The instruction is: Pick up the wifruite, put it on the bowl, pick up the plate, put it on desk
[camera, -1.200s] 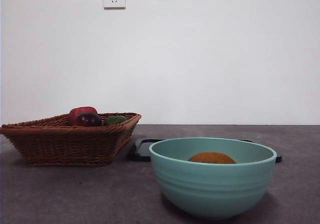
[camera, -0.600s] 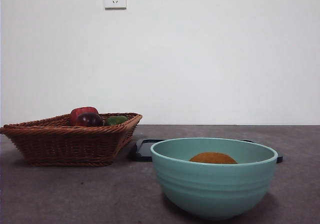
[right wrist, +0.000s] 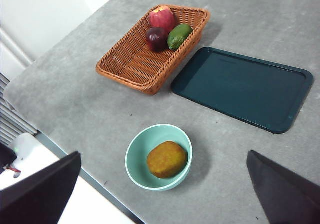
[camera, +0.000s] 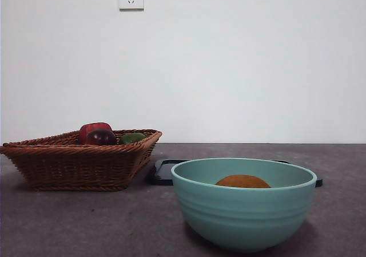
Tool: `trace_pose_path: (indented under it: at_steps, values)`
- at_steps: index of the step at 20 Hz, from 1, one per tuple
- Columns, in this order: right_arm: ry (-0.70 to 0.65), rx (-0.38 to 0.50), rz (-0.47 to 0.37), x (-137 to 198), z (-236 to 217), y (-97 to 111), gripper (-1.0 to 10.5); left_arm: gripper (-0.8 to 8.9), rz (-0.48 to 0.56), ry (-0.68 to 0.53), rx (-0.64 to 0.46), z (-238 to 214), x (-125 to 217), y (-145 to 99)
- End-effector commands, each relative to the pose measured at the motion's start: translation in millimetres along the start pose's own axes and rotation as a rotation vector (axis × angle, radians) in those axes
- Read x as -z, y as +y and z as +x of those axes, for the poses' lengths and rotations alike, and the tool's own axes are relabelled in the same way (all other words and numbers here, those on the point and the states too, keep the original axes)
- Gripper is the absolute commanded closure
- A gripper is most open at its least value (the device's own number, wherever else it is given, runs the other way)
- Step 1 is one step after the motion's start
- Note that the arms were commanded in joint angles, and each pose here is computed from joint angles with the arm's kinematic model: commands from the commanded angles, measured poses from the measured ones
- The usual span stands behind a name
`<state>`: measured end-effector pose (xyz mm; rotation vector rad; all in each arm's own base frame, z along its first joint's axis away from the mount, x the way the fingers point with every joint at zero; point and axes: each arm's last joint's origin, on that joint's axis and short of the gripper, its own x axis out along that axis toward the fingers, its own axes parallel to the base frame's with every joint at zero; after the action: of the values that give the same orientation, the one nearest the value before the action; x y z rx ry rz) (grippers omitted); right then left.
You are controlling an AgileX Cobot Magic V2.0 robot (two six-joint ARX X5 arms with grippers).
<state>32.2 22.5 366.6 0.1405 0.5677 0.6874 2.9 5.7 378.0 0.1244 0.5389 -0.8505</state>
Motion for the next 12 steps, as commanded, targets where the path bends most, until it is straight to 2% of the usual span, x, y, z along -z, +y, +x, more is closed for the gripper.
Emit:
trace_pose_path:
  at_steps: [1,4,7,12]
  values:
    - [-0.021,-0.008,0.073,-4,-3,2,2.9,2.2,0.0,-0.021,0.014,-4,-3,0]
    - [0.003,-0.019,0.139,-6,2,1,2.9,2.2,-0.002,-0.025,0.015,-4,-4,0]
    - [0.056,-0.025,0.167,-13,15,-5,3.0,2.2,-0.001,-0.025,0.015,-4,-4,0]
    - [0.232,-0.004,0.221,-30,61,-23,3.0,2.2,-0.002,-0.025,0.015,-4,-4,0]
